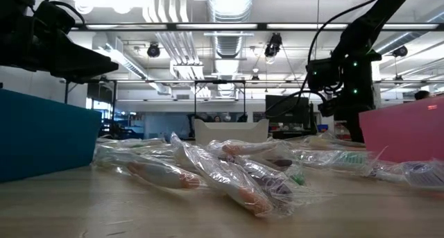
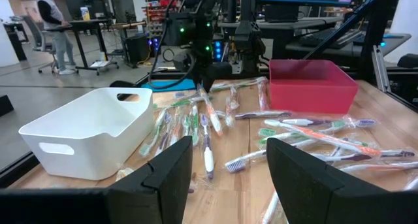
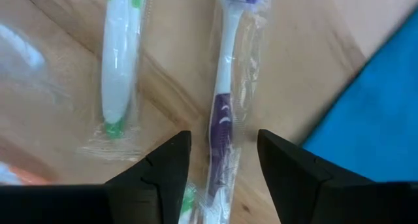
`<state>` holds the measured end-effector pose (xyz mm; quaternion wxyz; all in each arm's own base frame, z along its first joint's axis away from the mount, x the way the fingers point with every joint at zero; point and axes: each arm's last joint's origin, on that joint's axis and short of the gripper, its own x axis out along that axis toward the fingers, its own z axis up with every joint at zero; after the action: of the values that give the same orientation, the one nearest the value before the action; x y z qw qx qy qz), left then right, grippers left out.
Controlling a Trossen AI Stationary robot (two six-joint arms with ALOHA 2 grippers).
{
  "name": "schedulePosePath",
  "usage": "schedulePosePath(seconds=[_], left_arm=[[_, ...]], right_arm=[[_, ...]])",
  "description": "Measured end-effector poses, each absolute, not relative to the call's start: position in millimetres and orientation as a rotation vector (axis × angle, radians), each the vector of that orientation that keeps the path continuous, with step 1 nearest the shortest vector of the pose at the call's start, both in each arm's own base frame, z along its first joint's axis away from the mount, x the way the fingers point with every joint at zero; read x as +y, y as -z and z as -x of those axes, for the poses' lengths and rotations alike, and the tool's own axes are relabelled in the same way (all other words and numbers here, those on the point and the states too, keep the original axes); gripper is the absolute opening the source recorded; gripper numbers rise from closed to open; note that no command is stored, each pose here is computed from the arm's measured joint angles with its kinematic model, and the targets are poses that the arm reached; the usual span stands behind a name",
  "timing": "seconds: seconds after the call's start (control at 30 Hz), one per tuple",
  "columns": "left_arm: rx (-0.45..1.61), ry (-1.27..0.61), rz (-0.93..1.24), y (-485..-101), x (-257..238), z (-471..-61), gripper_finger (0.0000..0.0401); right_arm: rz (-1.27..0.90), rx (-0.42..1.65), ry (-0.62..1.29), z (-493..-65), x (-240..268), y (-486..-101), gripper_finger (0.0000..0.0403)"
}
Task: Pick & Place Toothbrushes
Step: Put the violet toothbrush into the white bin
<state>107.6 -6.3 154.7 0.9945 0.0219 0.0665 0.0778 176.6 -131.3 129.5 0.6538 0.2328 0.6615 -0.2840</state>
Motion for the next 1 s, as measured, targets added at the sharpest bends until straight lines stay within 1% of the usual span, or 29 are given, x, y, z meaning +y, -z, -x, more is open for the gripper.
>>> schedulePosePath(seconds=[0.07, 0.17, 0.37, 0.63, 1.0], left_arm=[[0.133, -0.156, -0.044, -155, -6, -108, 0.0202], [0.133, -0.156, -0.044, -155, -6, -108, 0.0202], [0.133, -0.156, -0.044, -155, -6, -108, 0.0202], [0.133, -0.156, -0.044, -155, -6, -108, 0.0202], [0.133, -0.156, -0.044, -155, -6, -108, 0.0202]], right_arm=[[-0.522, 1.497, 0.642, -176, -131, -130, 0.0173], [-0.509, 1.469, 0.641, -176, -130, -135, 0.0152], [-0.488, 1.412, 0.654, -175, -130, -143, 0.0093], [-0.487, 1.419, 0.65, -175, -130, -144, 0.0015], [-0.487, 1.411, 0.645, -176, -131, -148, 0.0008]])
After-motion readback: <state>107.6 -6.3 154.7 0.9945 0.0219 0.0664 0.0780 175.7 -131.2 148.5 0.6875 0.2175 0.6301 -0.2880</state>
